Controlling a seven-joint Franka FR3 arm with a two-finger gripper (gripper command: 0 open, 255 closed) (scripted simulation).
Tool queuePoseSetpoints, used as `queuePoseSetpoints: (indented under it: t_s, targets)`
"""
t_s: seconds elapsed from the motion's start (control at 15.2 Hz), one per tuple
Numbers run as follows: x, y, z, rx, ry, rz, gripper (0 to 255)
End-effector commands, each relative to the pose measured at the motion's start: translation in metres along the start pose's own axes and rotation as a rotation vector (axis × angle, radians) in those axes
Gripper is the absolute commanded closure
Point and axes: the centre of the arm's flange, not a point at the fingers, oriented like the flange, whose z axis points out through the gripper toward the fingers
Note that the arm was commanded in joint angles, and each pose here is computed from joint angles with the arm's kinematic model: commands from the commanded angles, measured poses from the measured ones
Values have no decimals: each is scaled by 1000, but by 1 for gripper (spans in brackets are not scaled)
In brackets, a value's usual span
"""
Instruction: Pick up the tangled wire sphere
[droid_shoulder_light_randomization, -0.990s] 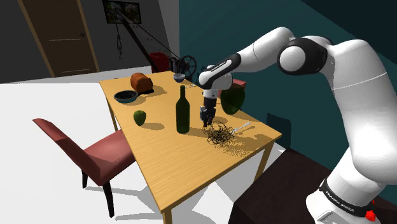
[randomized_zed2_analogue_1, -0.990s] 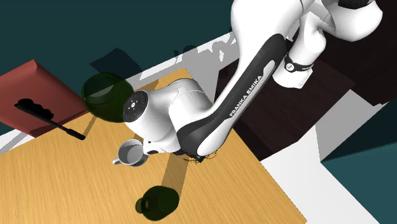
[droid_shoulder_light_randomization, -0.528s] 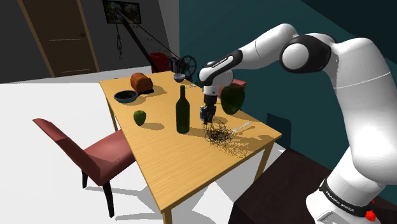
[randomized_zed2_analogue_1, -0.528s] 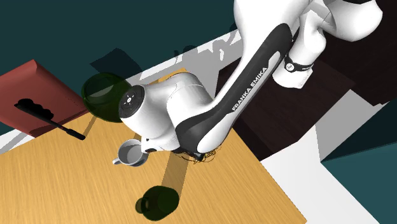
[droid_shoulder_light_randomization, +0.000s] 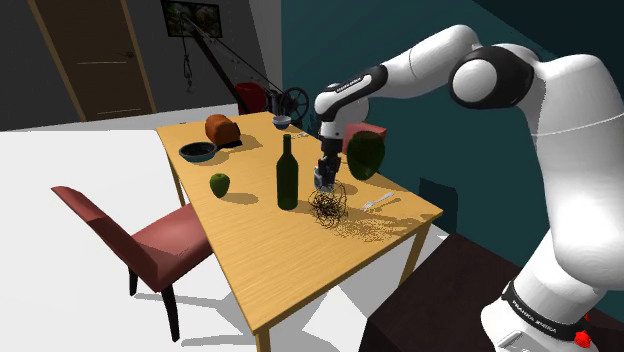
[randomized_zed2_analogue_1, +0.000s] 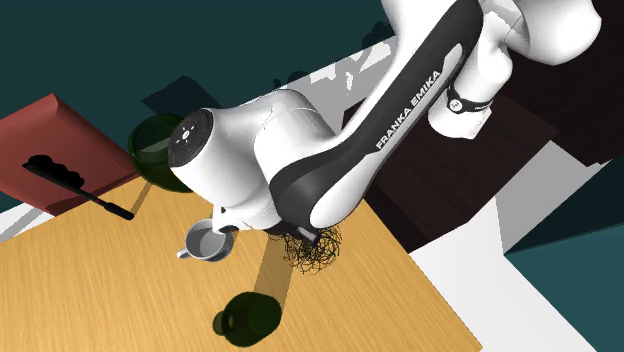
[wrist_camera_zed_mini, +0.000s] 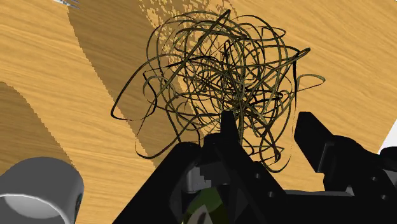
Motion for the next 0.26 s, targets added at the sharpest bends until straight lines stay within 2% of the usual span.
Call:
queuePoseSetpoints:
  t_s: [0.0,0.2]
  targets:
    - [-2,-5,-11,-1,2,0,255]
    - [-3,-7,-16,-1,2,0,255]
